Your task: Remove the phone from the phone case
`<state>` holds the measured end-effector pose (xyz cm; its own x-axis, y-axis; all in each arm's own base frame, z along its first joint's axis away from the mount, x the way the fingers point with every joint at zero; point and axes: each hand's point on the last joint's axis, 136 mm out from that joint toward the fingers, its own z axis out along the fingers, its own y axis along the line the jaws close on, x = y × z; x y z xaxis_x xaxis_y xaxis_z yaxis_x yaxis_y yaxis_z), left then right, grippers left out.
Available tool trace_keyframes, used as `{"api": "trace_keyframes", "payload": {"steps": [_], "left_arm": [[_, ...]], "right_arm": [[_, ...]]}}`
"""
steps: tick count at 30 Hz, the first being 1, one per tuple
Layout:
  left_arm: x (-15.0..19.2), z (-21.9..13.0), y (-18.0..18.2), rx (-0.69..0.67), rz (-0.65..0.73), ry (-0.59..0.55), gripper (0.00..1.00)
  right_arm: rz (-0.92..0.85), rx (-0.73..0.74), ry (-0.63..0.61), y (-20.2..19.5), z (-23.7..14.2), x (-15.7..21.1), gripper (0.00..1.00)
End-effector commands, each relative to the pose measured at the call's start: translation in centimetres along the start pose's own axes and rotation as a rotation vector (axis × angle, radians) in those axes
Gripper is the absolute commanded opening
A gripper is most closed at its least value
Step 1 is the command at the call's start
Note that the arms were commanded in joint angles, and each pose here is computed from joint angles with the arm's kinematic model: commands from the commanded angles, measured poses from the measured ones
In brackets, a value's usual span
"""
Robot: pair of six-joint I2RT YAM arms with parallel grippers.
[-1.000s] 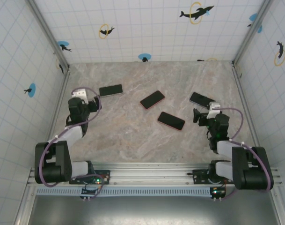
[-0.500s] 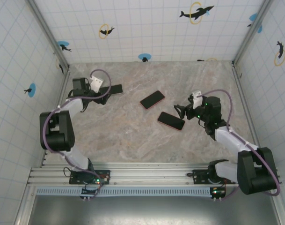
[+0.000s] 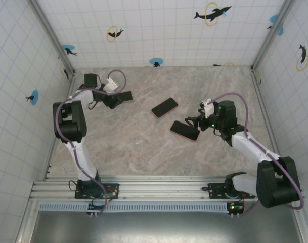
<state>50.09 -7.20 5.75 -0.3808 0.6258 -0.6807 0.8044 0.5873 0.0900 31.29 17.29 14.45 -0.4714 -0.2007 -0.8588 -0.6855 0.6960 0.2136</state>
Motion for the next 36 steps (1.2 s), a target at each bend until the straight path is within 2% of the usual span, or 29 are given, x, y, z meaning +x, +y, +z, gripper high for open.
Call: {"api": "trace_keyframes", "payload": {"steps": [1, 9, 11, 20, 25, 31, 36], "left_arm": [[1.2, 1.0, -0.4, 0.076, 0.071, 0.062, 0.97], [0.7, 2.6, 1.2, 0.162, 0.1, 0.104, 0.97], [1.9, 3.7, 0.6, 0.211, 0.077, 0.122, 0.97], [2.4, 4.7, 0.7, 0.264, 0.068, 0.15, 0.95], [2.7, 4.8, -0.4, 0.303, 0.059, 0.171, 0.93], [0.5, 3.7, -0.8, 0.317, 0.075, 0.102, 0.91], [1.0, 4.0, -1.3, 0.342, 0.048, 0.104, 0.9]], "right_arm": [[0.001, -0.042, 0.044, 0.5, 0.3, -0.1, 0.99], [0.027, -0.081, 0.089, 0.9, 0.9, 0.3, 0.99], [0.026, -0.09, 0.094, 0.9, 1.1, 0.4, 0.99], [0.041, -0.116, 0.112, 1.1, 1.5, 0.7, 0.99], [0.042, -0.117, 0.115, 1.2, 1.4, 1.0, 0.99], [0.046, -0.127, 0.116, 1.4, 1.4, 1.1, 0.99], [0.046, -0.129, 0.114, 1.5, 1.2, 1.0, 0.99]]}}
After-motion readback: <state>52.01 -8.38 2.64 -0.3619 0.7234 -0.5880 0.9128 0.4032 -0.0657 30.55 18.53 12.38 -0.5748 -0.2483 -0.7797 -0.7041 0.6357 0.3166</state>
